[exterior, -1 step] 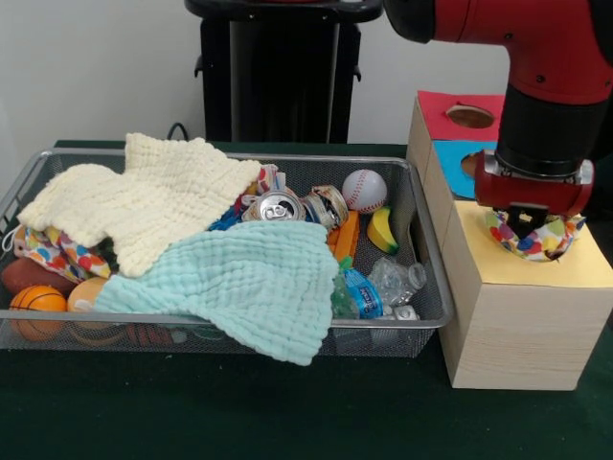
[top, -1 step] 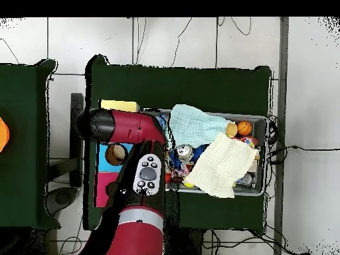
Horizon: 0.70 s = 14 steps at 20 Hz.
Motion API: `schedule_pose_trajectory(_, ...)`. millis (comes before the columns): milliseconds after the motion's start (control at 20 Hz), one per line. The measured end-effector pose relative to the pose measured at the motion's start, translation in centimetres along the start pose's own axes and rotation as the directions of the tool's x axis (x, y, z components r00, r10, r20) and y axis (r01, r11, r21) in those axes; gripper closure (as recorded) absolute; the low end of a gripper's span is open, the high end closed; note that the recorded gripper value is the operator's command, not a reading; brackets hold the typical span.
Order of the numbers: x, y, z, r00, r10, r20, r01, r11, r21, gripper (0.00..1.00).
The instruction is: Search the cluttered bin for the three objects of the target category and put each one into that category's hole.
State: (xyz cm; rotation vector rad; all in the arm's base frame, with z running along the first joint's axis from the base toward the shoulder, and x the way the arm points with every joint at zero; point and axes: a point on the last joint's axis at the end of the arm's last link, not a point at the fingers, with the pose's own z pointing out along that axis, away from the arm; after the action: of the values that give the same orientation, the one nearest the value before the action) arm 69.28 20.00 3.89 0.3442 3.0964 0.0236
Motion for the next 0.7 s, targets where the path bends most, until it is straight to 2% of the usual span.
schedule_pose_trajectory(250,0.0,0.8,1.8,0.9998,-0.016,0.015,0.015,0.9999,0.004,1.0)
schedule_pose_trajectory(700,-0.3,1.3,1.8,0.9993,-0.026,0.027,0.026,0.9996,0.006,1.0)
